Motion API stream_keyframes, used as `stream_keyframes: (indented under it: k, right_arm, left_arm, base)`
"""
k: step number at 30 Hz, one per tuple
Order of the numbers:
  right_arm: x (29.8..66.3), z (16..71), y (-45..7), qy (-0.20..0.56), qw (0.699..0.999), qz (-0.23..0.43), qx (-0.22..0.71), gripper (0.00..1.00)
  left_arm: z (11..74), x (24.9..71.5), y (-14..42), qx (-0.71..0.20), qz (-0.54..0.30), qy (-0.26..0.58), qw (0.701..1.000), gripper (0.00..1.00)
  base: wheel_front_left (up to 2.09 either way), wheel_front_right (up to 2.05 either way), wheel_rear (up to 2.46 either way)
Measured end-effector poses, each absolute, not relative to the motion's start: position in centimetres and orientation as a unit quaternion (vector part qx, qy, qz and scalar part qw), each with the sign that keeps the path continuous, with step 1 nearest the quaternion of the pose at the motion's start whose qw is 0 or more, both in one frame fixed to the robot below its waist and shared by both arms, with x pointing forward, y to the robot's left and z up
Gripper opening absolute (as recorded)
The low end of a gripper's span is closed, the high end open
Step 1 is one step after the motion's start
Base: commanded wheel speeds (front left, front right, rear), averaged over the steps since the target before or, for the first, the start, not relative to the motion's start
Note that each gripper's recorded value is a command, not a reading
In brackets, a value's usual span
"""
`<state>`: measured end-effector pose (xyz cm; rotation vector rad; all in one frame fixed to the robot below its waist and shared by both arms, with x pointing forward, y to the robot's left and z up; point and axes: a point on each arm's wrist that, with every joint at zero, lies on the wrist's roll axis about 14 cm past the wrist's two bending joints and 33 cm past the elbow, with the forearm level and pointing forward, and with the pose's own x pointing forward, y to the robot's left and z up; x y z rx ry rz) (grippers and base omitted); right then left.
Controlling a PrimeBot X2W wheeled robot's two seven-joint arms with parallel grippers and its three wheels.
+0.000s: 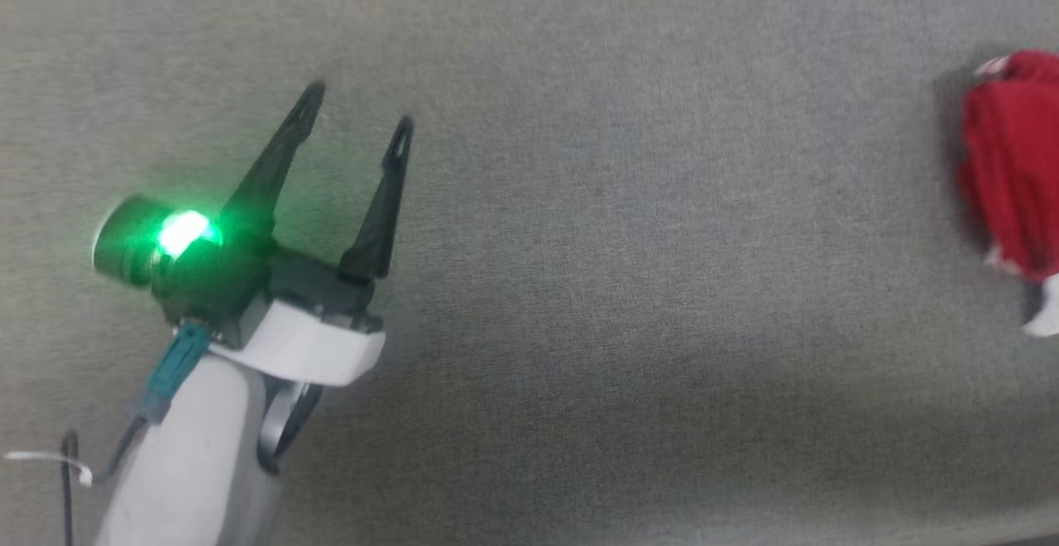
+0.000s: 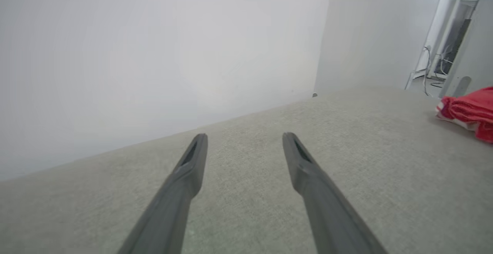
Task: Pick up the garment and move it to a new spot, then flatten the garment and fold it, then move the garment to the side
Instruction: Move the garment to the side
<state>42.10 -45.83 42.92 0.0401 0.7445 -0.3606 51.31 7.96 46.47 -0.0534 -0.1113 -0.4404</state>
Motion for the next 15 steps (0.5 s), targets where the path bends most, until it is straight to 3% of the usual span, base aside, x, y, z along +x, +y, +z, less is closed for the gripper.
stream_keyframes:
  k: [15]
  right_arm:
    - [42.6, 42.0, -52.9, 0.339, 0.895, -0.286, -0.045, 0.00]
  left_arm:
    - [45.6, 55.3, 3.8, -0.019, -0.292, -0.099, 0.951, 1.00]
  base:
    - [0.00, 0.00, 0.00]
